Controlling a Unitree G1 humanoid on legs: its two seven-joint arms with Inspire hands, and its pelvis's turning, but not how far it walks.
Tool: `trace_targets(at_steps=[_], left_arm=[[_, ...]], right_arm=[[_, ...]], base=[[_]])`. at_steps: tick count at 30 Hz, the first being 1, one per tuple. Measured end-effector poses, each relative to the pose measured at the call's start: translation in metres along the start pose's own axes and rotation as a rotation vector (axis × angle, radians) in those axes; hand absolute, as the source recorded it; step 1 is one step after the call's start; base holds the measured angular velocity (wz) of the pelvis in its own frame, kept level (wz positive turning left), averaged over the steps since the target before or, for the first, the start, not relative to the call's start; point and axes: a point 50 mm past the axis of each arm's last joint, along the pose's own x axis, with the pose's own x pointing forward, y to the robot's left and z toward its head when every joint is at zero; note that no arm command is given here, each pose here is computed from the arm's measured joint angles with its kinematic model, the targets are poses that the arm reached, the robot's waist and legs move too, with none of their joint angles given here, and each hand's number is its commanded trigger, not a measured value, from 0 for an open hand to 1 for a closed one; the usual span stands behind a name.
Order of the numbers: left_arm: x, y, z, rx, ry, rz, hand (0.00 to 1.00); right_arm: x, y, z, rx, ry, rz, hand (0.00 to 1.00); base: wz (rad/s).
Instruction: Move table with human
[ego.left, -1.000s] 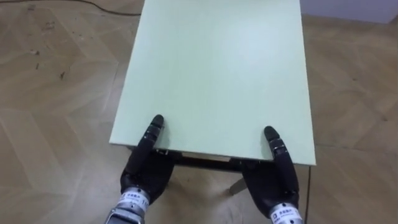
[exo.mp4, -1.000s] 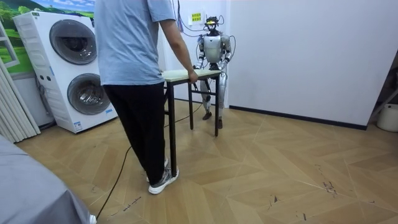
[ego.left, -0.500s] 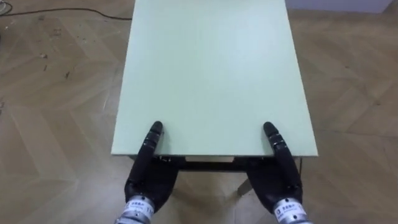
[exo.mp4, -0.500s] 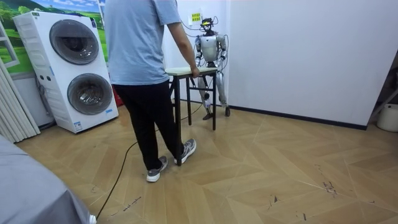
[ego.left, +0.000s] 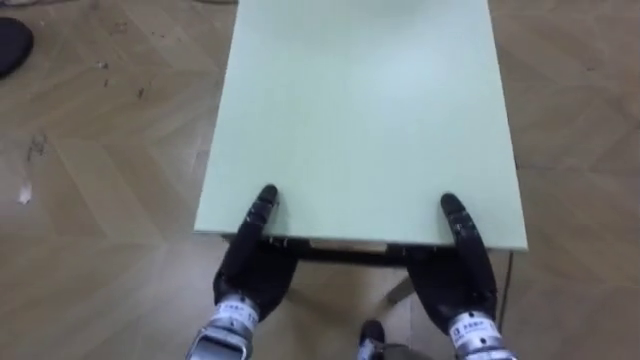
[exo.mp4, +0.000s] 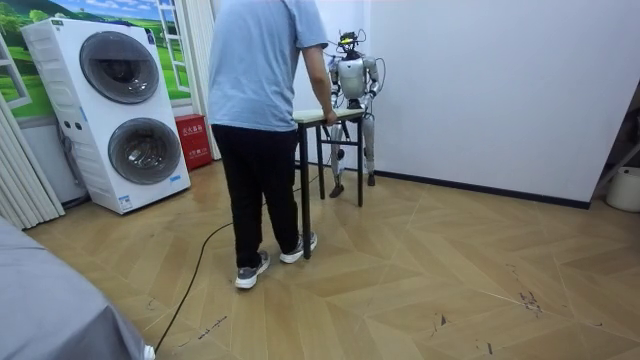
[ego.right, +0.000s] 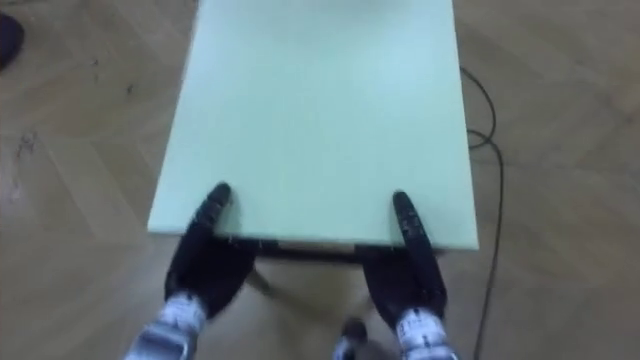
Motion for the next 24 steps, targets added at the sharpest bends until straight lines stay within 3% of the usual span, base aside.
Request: trace_targets(at_steps=[9, 24], left_arm=[[-0.003, 0.012, -0.013, -0.012, 0.08, 0.052, 1.0], [-0.016, 0.02, -0.001, 0.026, 0.036, 0.065, 1.0]], right_arm=[[-0.016, -0.018, 0.004, 0.009, -0.014, -0.077, 1.0], [-0.019, -0.019, -0.011, 0.026, 0.003, -0.092, 1.0]], base=[[0.19], [-0.22]])
